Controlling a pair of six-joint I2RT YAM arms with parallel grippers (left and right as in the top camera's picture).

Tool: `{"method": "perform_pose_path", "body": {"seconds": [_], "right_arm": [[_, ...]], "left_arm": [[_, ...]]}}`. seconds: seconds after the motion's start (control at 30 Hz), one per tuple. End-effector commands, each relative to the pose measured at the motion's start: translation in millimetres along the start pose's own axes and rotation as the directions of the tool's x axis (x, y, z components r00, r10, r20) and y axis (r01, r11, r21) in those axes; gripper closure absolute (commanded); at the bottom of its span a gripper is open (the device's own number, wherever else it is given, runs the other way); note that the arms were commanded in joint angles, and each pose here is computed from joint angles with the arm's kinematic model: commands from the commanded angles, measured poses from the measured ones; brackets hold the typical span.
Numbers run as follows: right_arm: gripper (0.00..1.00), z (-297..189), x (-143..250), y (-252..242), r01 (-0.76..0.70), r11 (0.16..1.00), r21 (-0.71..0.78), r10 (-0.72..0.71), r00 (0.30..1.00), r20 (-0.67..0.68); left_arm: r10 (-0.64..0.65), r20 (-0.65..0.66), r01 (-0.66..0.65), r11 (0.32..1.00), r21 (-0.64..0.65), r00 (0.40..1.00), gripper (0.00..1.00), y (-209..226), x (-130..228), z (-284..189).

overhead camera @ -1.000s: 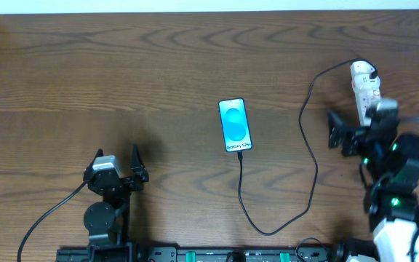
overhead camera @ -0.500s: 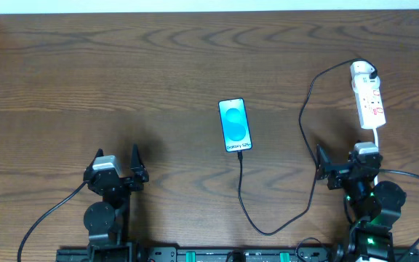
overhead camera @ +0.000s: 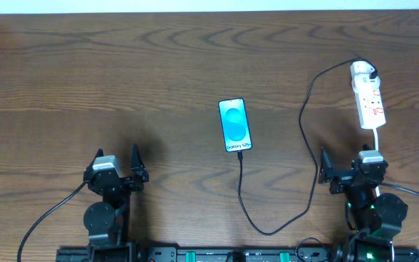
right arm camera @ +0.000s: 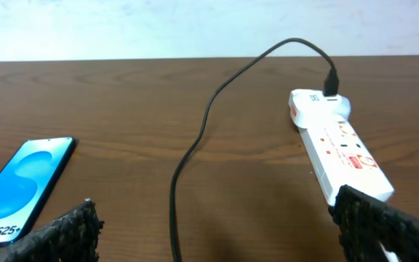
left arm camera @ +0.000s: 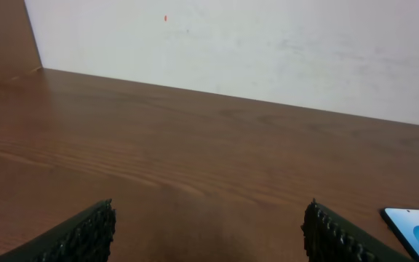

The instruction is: Plug charger to phone and switch on socket

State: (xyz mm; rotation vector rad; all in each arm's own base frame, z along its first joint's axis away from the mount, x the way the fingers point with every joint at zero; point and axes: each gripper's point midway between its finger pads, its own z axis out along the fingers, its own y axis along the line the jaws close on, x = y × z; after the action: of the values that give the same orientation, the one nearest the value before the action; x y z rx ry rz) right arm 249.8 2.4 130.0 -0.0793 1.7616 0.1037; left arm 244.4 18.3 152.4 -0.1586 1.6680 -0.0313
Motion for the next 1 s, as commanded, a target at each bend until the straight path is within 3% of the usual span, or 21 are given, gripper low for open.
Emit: {"method": "perform_pose_path", "body": {"seconds": [0.0,0.23,0.97], "right_arm": [[0.01,-4,-10,-1,0.021,1.000,0.016,-0.021,0.999,0.046],[0.01,-12,-32,1,0.050,0.998,0.023,-0.053,0.988,0.144],[0.01,-12,-31,1,0.050,0.999,0.022,-0.052,0.989,0.142]], "left_arm": [[0.002,-0.048,-0.002,1.000,0.001,0.999,0.17,1,15,1],[0.002,-0.048,-0.002,1.000,0.001,0.999,0.17,1,15,1],[0.002,-0.048,-0.002,1.000,0.001,0.999,0.17,1,15,1]]}}
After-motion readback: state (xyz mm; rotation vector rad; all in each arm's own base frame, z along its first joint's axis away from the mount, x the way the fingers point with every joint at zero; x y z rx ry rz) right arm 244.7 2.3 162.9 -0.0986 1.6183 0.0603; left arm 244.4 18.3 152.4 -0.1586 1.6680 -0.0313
